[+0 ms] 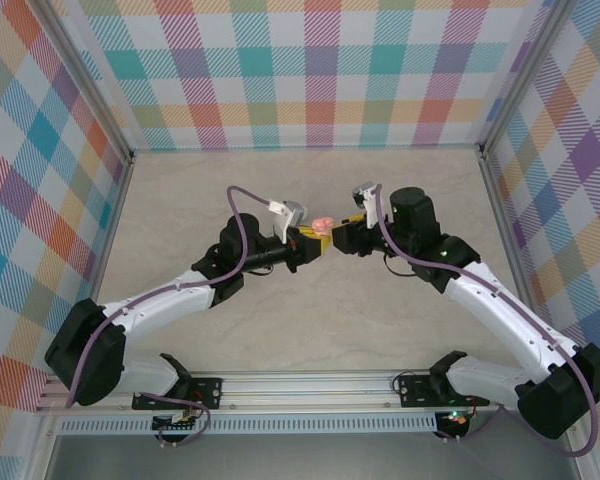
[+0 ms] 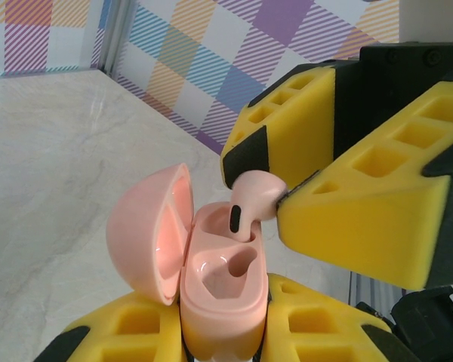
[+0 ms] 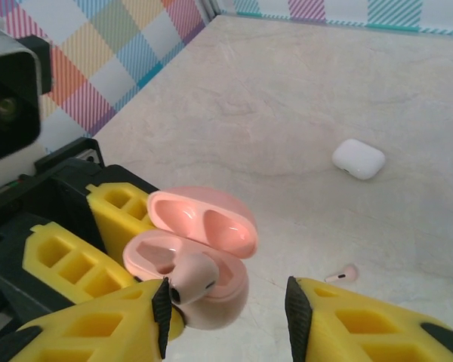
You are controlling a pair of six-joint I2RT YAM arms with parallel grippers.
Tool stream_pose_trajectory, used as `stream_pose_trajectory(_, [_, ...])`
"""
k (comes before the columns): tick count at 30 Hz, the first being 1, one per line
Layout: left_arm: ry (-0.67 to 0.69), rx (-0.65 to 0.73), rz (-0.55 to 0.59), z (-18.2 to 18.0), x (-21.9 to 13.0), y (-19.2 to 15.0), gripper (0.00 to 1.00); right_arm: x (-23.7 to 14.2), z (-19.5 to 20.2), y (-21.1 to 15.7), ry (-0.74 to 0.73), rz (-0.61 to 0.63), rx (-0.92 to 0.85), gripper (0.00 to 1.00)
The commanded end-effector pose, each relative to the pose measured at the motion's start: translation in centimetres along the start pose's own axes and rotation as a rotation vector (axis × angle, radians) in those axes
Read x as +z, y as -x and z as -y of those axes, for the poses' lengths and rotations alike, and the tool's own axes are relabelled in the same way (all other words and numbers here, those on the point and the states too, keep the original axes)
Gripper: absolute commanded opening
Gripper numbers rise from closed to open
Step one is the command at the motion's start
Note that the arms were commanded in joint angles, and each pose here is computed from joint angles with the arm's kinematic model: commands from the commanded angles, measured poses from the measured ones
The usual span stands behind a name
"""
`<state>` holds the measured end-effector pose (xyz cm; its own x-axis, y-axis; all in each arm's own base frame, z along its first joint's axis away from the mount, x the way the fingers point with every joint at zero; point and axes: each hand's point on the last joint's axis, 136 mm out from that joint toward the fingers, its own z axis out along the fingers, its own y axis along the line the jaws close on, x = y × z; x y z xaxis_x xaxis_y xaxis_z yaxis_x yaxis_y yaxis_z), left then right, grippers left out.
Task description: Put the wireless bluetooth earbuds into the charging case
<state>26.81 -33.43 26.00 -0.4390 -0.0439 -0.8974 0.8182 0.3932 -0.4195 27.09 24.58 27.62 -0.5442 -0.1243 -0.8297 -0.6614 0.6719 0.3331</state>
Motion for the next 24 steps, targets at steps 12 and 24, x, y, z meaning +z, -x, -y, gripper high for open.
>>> stream_pose_trajectory(12, [-0.010,0.090,0.030,1.8,-1.1,1.9,0.02,-1.3,2.2,1.3,-0.164,0.059,0.022,0.52])
stream_pose_trajectory(24, [0.000,0.188,0.006,3.4,-4.5,1.5,0.02,4.5,10.0,-4.9,-0.439,-0.272,0.251,0.57])
